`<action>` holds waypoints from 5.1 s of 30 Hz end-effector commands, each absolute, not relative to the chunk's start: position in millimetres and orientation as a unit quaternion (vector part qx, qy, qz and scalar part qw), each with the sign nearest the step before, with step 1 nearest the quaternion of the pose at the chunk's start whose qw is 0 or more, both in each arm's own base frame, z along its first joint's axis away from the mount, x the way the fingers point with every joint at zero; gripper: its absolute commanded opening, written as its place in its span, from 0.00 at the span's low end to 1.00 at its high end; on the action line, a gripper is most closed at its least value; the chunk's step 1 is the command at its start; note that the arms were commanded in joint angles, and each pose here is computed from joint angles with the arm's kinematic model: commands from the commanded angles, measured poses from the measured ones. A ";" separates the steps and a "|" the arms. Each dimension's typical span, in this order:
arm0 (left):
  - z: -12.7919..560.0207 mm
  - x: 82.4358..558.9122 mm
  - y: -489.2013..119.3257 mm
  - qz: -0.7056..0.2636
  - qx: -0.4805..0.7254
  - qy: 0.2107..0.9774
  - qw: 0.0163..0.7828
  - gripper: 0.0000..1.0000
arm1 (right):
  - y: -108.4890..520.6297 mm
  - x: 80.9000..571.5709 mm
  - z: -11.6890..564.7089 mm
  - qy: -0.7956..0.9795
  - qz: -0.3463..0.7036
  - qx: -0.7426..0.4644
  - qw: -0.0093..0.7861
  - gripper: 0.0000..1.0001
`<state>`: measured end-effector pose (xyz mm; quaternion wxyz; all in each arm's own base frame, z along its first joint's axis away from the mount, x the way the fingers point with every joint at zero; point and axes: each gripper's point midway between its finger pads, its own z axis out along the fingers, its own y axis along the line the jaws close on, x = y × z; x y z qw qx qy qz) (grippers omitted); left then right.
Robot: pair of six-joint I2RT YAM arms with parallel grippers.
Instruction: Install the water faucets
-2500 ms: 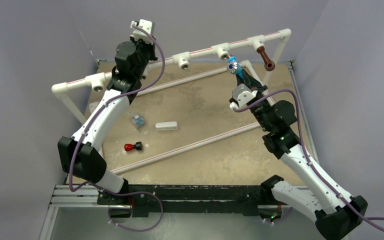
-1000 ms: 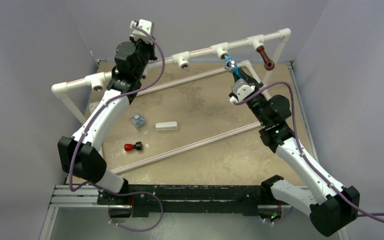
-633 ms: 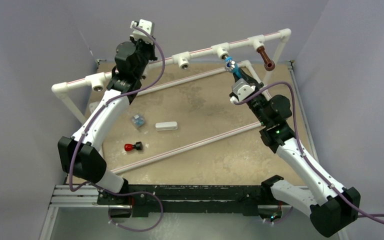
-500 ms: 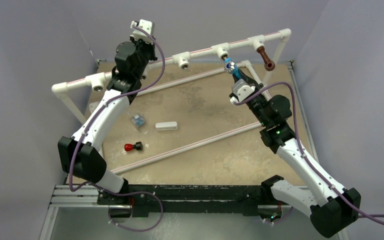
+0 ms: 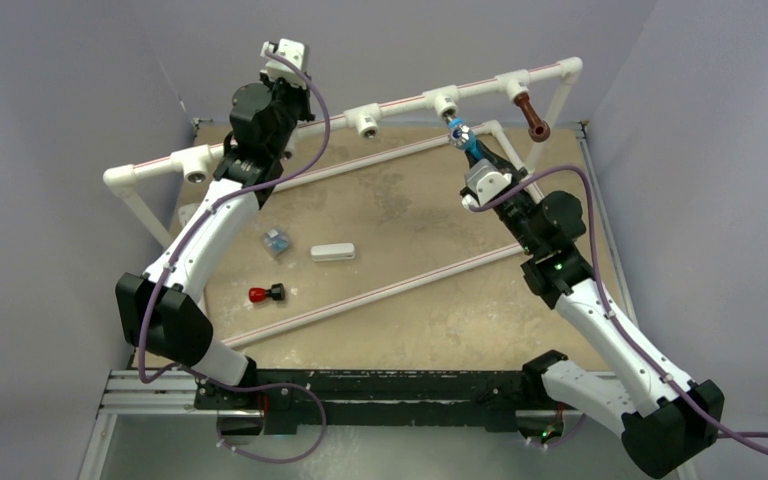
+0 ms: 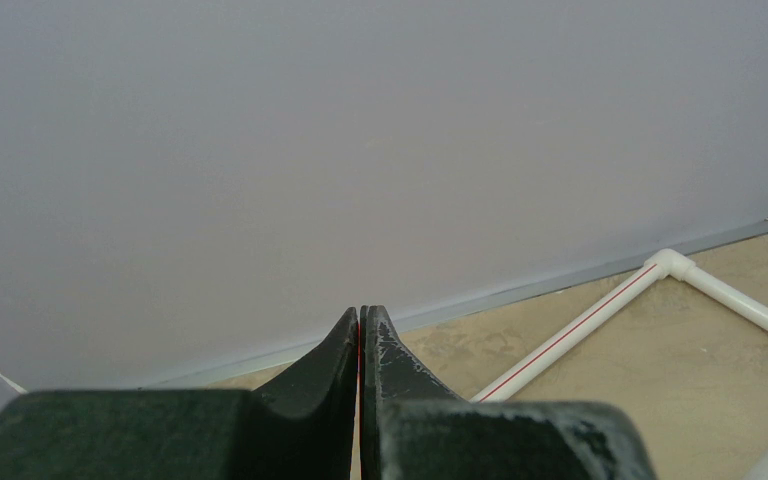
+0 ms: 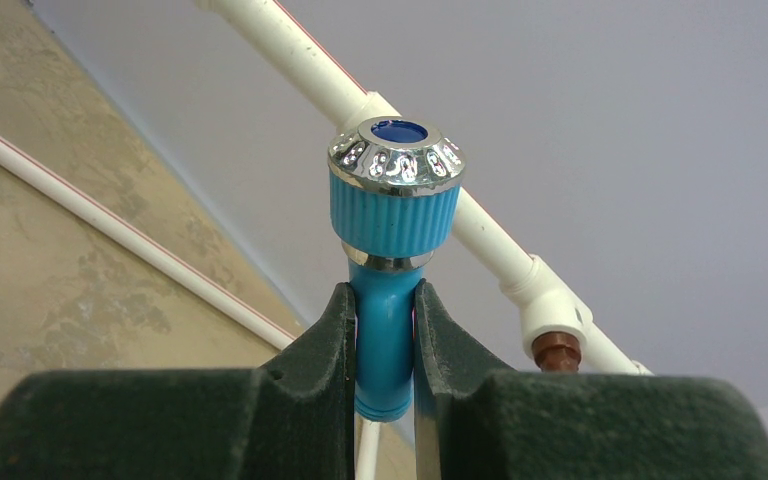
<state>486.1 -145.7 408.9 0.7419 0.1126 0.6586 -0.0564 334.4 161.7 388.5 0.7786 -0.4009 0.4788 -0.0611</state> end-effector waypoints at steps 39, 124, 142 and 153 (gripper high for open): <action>342.8 494.3 -152.3 -0.041 0.150 0.720 0.676 0.00 | 182.0 349.9 405.3 0.464 -0.122 -0.384 0.789 0.00; 343.8 492.6 -152.5 -0.042 0.151 0.719 0.677 0.00 | 200.6 378.9 408.0 0.567 0.035 -0.180 0.803 0.22; 340.6 494.7 -152.3 -0.039 0.153 0.720 0.675 0.00 | 198.1 391.5 418.4 0.550 -0.018 -0.194 0.812 0.21; 340.0 494.7 -152.3 -0.038 0.154 0.721 0.675 0.00 | 189.9 395.2 430.1 0.558 0.082 -0.117 0.818 0.00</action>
